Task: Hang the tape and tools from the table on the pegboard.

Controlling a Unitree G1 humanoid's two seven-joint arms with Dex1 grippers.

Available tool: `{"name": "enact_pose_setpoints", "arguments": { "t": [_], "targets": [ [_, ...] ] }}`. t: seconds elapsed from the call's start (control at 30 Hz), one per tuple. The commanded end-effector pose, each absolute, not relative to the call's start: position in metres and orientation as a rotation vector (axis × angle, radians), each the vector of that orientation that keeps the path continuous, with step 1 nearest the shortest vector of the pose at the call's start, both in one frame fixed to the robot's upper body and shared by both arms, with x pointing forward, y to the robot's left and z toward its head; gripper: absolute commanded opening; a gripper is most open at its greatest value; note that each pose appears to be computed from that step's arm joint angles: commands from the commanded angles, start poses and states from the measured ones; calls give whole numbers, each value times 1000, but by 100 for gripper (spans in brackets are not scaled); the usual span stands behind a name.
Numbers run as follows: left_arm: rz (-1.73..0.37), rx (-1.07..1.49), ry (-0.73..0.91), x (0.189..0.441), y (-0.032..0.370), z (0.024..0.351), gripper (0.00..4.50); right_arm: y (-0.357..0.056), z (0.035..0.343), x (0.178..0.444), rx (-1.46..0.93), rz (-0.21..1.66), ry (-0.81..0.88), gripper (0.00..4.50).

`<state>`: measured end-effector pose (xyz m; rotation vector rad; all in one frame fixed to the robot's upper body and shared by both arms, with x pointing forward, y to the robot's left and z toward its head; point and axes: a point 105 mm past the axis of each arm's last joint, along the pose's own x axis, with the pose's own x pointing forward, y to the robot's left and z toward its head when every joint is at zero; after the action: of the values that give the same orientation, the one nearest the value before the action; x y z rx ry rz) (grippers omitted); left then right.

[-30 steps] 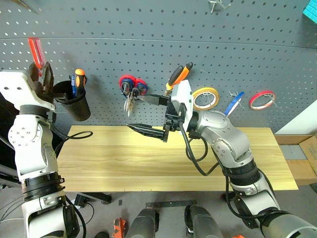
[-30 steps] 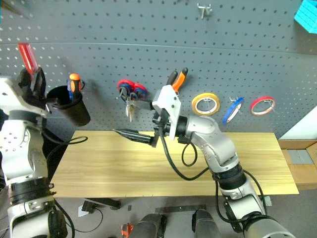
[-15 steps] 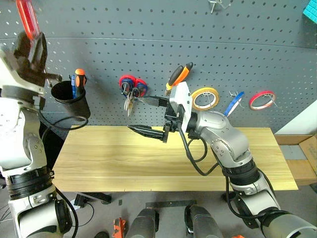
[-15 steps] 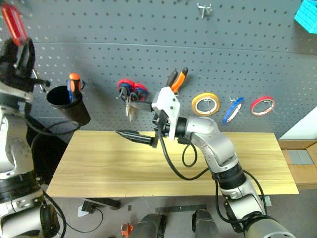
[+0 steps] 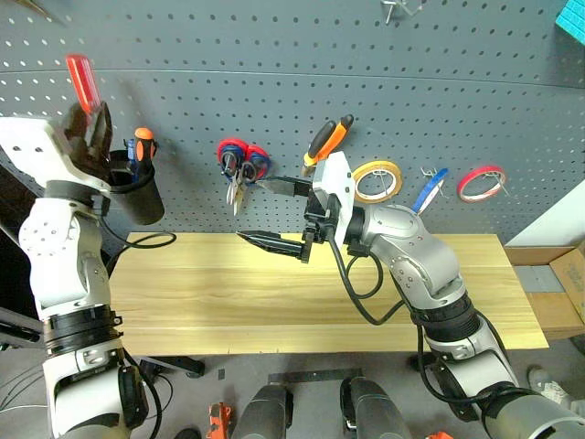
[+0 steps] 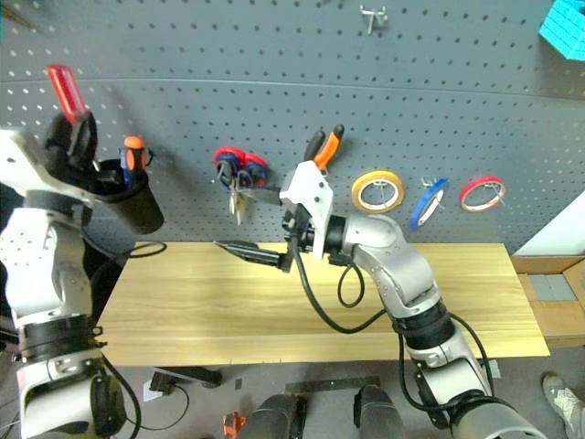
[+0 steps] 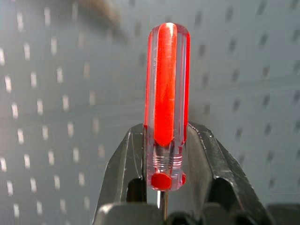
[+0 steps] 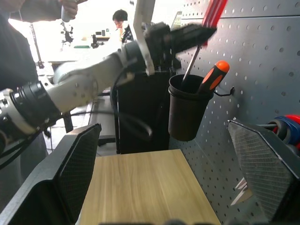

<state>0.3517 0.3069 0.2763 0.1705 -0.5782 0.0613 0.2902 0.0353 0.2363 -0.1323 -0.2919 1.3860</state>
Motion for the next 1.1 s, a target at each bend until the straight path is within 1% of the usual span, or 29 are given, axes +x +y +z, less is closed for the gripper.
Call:
{"name": "enact_pose_setpoints", "arguments": {
  "t": [0.03, 0.1, 0.17, 0.23, 0.3, 0.33, 0.47, 0.53, 0.57, 0.63, 0.7, 0.73, 0.83, 0.9, 0.97, 1.03, 1.1],
  "targets": [
    [66, 167, -628, 345, 306, 286, 82, 35, 249, 283, -140, 1401, -355, 450],
    [56, 101, -492, 352, 309, 267, 82, 34, 249, 284, -140, 1401, -353, 450],
    [43, 66, -438, 353, 310, 261, 82, 34, 249, 284, -138, 1401, -352, 450],
    [56, 72, -463, 349, 314, 267, 153, 34, 250, 284, -137, 1400, -353, 450],
    [75, 65, -460, 347, 320, 269, 202, 35, 250, 284, -136, 1402, -354, 450],
    [79, 65, -456, 346, 322, 268, 246, 35, 250, 284, -136, 1403, -353, 450],
    [81, 82, -465, 338, 325, 271, 364, 36, 249, 283, -140, 1414, -349, 450],
    [69, 99, -526, 326, 323, 282, 434, 34, 247, 283, -150, 1421, -343, 450],
    [14, 98, -547, 318, 316, 287, 445, 32, 247, 282, -150, 1425, -339, 450],
    [-85, 51, -556, 303, 304, 291, 445, 26, 243, 281, -148, 1438, -319, 450],
    [-132, 17, -541, 294, 298, 290, 445, 22, 239, 281, -147, 1443, -305, 450],
    [-186, 1, -507, 287, 290, 282, 445, 17, 234, 283, -137, 1430, -274, 450],
    [-330, 27, -343, 264, 265, 247, 445, -3, 208, 296, -140, 1298, -167, 450],
    [-350, 33, -298, 257, 261, 237, 445, -10, 202, 298, -132, 1258, -147, 450],
    [-329, 11, -228, 250, 264, 219, 445, -22, 193, 300, -80, 1182, -118, 450],
    [-259, 24, -123, 252, 271, 183, 445, -52, 160, 315, -48, 978, -42, 450],
    [-225, 54, -23, 256, 269, 150, 445, -83, 128, 326, -42, 775, 5, 450]
  ]
}}
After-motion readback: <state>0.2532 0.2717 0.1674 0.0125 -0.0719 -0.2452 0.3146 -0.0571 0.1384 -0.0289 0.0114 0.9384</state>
